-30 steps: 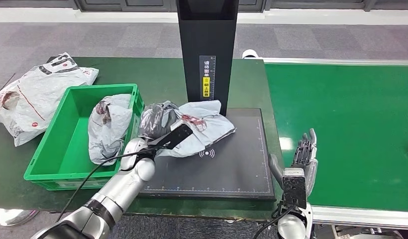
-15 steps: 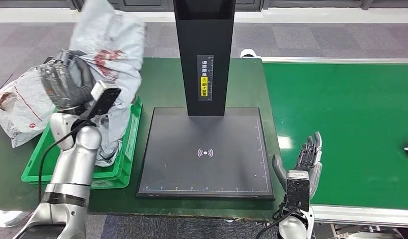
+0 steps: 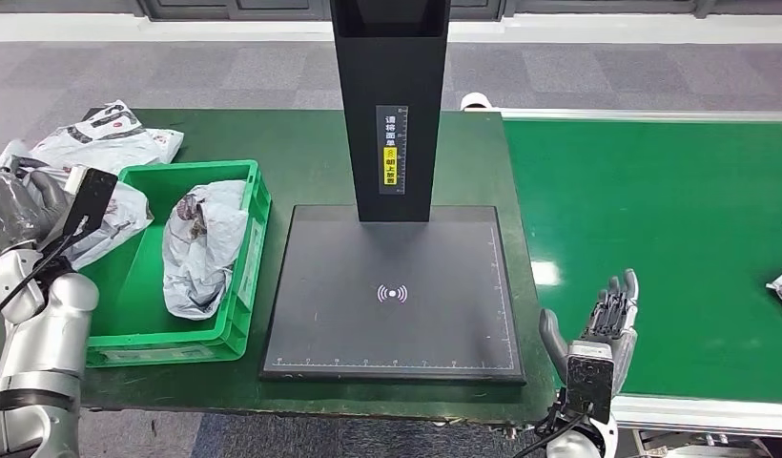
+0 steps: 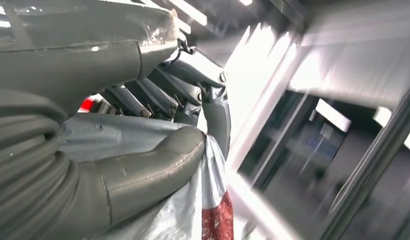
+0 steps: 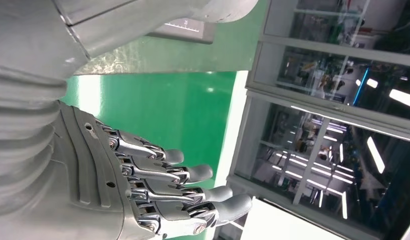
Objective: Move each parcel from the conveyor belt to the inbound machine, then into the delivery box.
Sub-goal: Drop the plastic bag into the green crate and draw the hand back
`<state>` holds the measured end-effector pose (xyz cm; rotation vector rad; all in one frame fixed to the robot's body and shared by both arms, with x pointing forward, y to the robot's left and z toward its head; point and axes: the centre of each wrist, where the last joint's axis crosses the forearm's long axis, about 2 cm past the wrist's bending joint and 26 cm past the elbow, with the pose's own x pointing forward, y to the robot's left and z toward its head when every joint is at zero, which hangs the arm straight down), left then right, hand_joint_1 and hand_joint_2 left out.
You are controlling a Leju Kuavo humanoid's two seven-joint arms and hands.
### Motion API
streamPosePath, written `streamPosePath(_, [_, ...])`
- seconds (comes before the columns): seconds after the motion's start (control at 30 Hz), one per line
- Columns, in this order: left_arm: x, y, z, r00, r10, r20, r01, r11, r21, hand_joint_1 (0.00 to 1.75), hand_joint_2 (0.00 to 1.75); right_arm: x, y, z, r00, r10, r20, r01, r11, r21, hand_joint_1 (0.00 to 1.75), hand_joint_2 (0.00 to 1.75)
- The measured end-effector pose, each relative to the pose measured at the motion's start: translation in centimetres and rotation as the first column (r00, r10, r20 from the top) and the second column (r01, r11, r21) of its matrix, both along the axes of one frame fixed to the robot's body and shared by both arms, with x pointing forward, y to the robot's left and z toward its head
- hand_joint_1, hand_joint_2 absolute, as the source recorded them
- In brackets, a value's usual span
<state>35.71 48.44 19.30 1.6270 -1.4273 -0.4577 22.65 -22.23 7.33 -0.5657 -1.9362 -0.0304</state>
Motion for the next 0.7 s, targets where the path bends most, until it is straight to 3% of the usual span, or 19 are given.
streamPosePath(0.07, [-0.5,0.9,-1.3,0.981,-0.028,-0.194,0.021,0.999,-0.037,1.75,1.75,0.0,-0.1,0.1,1.0,0.01,0.001,-0.01,1.0,-0.008,0.0,1.75])
streamPosePath(0.1, [-0.8,1.2,-2.3,0.949,-0.057,-0.311,0.041,0.997,-0.058,1.62,1.75,0.0,-0.2,0.1,1.0,0.019,-0.001,-0.019,1.0,-0.012,0.0,1.75])
streamPosePath(0.2, [-2.0,2.6,-4.9,0.793,-0.204,-0.574,0.145,0.978,-0.148,0.31,1.75,0.1,-0.5,0.1,0.999,0.046,-0.019,-0.047,0.999,-0.028,0.0,1.75])
streamPosePath(0.23, [-2.3,3.0,-5.4,0.748,-0.254,-0.614,0.18,0.967,-0.181,0.0,1.75,0.1,-0.6,0.1,0.998,0.051,-0.028,-0.052,0.998,-0.035,0.0,1.75])
streamPosePath(0.27, [-2.4,3.4,-5.5,0.717,-0.293,-0.633,0.205,0.956,-0.211,0.0,1.75,0.1,-0.8,0.1,0.998,0.051,-0.037,-0.053,0.998,-0.043,0.0,1.75])
streamPosePath(0.33, [-2.2,3.8,-5.4,0.7,-0.335,-0.63,0.221,0.941,-0.255,0.0,1.75,0.0,-1.1,0.1,0.997,0.05,-0.053,-0.053,0.997,-0.061,0.0,1.75])
streamPosePath(0.57, [-1.3,3.3,-5.1,0.725,-0.417,-0.548,0.232,0.897,-0.377,0.0,1.75,-0.7,-1.9,0.5,0.997,0.03,-0.065,-0.035,0.995,-0.089,0.0,1.75])
streamPosePath(0.7, [-0.3,1.6,-4.7,0.814,-0.477,-0.333,0.283,0.825,-0.489,0.0,0.0,-0.9,-1.9,0.8,0.997,0.025,-0.071,-0.031,0.996,-0.089,0.0,1.75])
